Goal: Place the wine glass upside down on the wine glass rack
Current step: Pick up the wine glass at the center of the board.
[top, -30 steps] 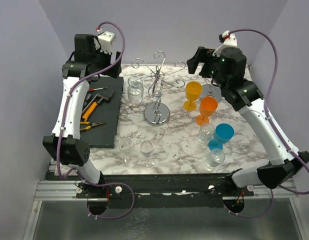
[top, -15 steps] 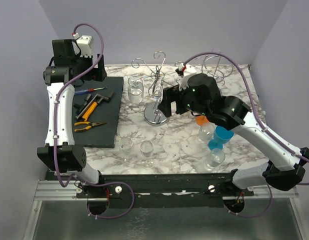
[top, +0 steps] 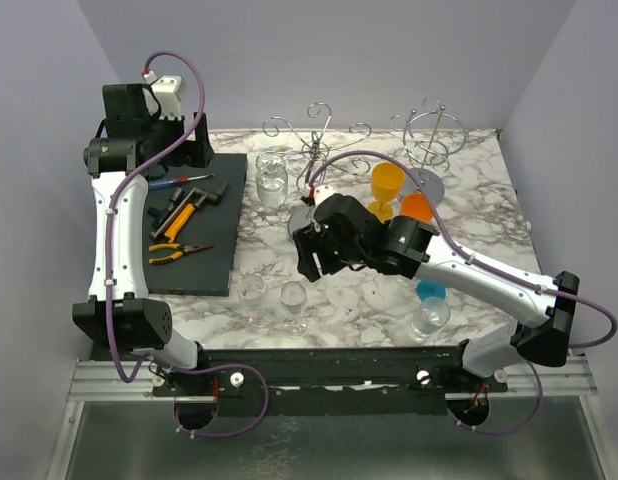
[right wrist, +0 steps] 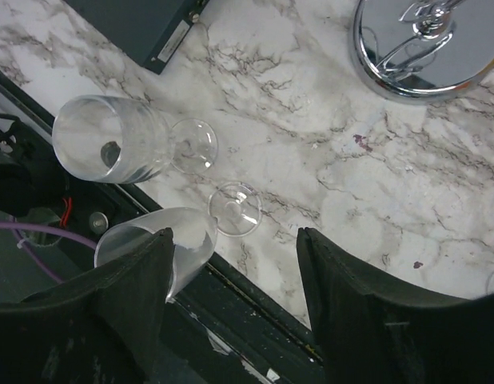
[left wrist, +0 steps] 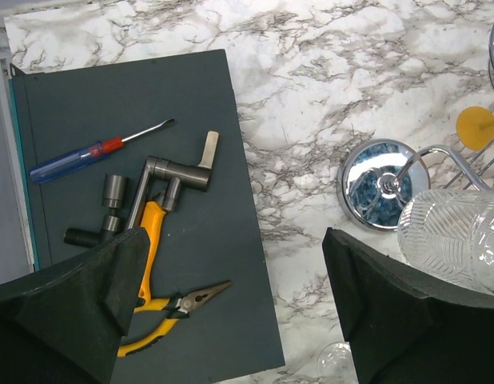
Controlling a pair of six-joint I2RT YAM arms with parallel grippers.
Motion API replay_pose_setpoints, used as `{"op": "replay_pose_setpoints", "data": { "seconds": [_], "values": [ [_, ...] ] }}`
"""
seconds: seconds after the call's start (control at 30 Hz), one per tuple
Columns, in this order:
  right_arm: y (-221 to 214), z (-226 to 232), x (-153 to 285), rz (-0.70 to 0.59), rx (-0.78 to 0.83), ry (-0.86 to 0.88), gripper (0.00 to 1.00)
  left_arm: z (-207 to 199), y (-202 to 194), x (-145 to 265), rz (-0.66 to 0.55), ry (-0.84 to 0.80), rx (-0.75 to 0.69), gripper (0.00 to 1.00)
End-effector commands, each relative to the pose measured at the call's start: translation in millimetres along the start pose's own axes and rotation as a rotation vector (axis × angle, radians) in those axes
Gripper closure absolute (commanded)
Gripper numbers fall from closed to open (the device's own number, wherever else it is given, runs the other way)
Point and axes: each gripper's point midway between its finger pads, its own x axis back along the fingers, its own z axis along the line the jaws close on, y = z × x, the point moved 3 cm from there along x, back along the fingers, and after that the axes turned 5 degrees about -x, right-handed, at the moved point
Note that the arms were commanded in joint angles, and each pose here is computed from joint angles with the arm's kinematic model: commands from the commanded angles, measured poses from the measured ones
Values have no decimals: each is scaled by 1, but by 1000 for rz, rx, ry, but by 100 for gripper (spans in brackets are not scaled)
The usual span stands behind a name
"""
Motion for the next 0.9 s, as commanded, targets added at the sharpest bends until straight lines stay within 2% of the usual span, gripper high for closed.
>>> {"op": "replay_pose_setpoints", "data": {
  "seconds": [0.0,0.37,0.67,0.77,0.87],
  "values": [
    [-14,20,-11,36,12,56,32,-6,-2,14,-6,-12,-3,1],
    [-40,31,-31,119,33,76,44,-9,-5,15,1,-35,-13,1],
    [-59,21,-45,202,74,16,47,-12,-5,17,0,-55,-21,1],
    [-55,21,-45,195,82,13,59,-14,-5,17,-1,-67,-19,1],
    [-45,21,-39,163,85,2,80,-16,-4,18,-6,-75,-22,1]
  ]
}}
